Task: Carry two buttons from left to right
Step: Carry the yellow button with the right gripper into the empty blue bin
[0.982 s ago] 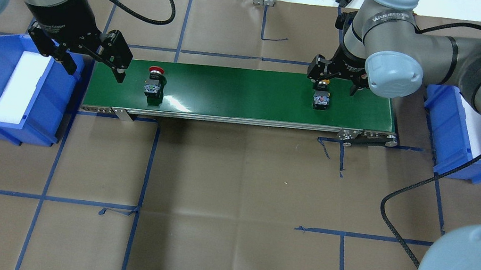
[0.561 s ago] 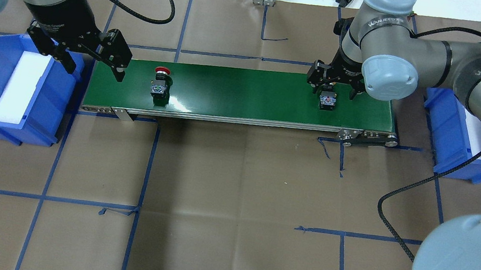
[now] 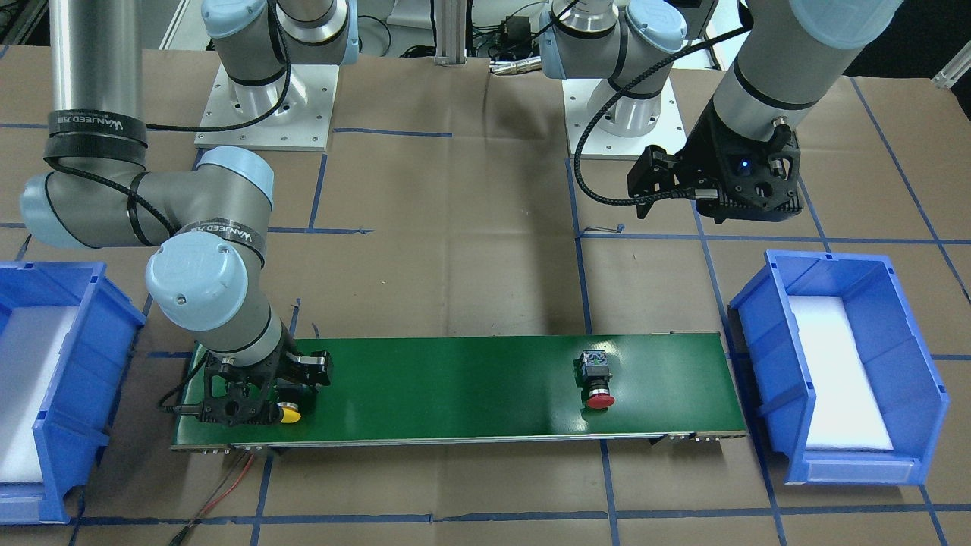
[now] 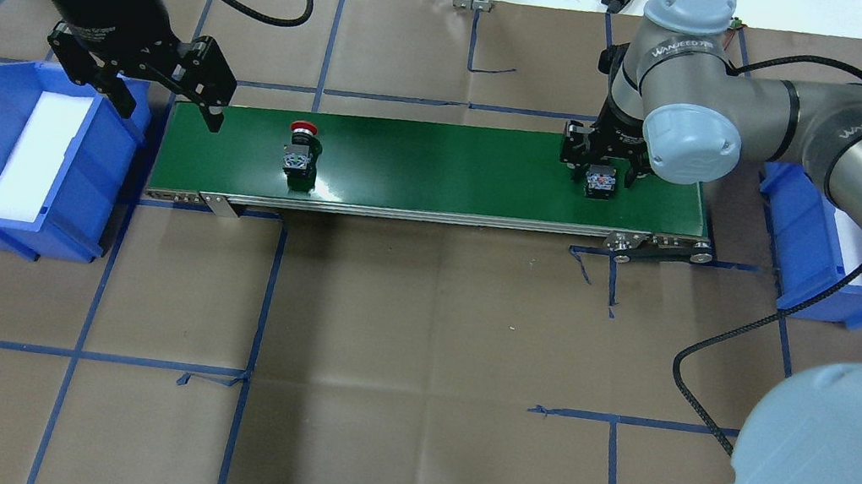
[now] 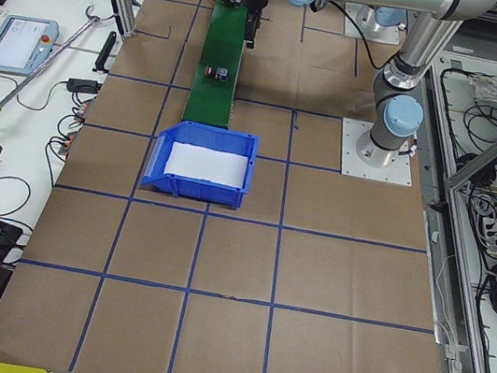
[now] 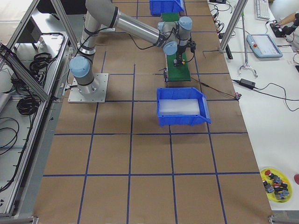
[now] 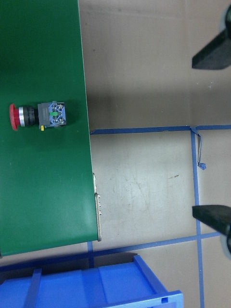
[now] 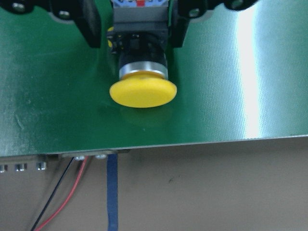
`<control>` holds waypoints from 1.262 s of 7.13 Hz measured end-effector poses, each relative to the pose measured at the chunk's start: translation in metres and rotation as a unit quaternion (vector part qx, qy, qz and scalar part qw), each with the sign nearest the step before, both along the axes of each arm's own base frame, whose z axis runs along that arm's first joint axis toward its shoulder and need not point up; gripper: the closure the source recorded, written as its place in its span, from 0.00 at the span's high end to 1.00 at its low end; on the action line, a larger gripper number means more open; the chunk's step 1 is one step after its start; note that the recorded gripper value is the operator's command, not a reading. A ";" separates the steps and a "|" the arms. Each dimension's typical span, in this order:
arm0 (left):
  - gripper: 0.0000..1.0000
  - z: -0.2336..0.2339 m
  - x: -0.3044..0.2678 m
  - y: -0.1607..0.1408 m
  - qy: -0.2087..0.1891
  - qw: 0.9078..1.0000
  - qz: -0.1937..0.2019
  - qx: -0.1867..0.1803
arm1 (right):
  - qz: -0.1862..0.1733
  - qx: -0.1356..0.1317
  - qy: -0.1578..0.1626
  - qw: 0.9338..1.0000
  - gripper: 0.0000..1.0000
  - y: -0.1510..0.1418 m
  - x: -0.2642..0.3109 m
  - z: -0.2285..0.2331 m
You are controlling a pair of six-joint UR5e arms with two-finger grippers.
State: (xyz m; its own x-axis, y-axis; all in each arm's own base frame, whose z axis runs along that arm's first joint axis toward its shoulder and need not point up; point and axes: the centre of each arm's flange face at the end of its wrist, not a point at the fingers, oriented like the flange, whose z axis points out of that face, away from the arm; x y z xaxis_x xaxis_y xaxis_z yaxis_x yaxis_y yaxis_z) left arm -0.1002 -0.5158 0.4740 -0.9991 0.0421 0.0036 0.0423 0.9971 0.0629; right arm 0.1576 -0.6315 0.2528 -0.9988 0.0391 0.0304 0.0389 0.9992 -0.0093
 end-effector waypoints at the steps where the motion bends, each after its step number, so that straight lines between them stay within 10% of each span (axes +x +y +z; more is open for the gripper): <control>1: 1.00 0.002 0.000 -0.001 0.000 1.000 0.007 -0.002 | -0.001 -0.005 0.017 1.000 0.03 -0.003 -0.009 0.005; 5: 1.00 0.004 -0.001 0.000 0.000 1.000 0.014 -0.004 | -0.027 -0.032 0.044 0.998 0.02 -0.012 -0.141 0.120; 9: 1.00 0.007 -0.009 0.003 -0.013 1.000 0.012 -0.007 | 0.054 -0.023 0.029 0.998 0.01 0.019 -0.341 0.136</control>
State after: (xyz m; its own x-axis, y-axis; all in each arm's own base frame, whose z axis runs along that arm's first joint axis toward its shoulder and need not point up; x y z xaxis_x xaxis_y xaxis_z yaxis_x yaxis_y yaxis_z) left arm -0.1094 -0.5127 0.4810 -0.9996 0.0171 -0.0223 0.0159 0.9986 0.0504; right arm -0.1837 -0.6125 0.3884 -0.9939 -0.0653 0.0888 -0.0704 0.9960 -0.0553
